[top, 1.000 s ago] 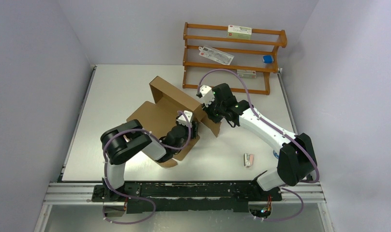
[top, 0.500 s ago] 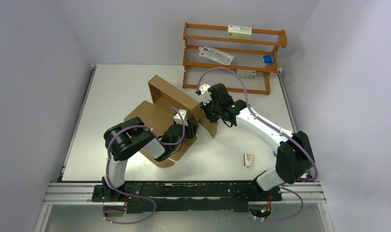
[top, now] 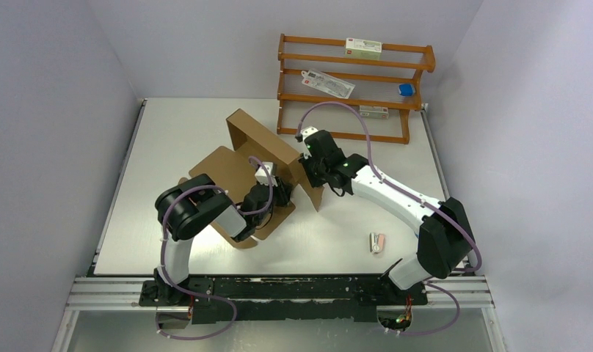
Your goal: Fold the paper box
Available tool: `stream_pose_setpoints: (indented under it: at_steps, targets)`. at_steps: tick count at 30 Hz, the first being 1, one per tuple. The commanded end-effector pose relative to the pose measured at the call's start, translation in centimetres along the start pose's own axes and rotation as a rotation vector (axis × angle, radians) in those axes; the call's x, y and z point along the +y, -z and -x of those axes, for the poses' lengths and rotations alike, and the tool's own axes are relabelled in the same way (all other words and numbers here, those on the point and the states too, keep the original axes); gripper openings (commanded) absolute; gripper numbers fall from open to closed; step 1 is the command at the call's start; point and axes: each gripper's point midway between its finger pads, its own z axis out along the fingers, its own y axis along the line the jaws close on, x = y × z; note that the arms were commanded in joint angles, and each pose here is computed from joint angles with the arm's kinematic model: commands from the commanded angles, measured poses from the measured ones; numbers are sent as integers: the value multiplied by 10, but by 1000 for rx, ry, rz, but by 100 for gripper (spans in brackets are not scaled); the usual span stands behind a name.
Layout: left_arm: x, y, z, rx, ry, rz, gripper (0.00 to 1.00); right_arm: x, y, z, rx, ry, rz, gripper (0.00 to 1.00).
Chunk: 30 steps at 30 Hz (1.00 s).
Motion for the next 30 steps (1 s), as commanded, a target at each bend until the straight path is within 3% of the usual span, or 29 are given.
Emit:
stream_pose_setpoints:
  at_steps: [1,6,15,30]
  targets:
    - [8,-3,-1,16,31,14,29,-4,2,16,-45,-101,-57,5]
    - [6,-5,-10,35,52,-11,29,-3,0,22,-31,-215,-93,5]
    - [4,-3,-20,60,84,-31,28,-15,0,26,-36,-266,-213,7]
    - [-12,0,-29,70,134,-102,26,-4,-15,43,-108,-539,-204,14]
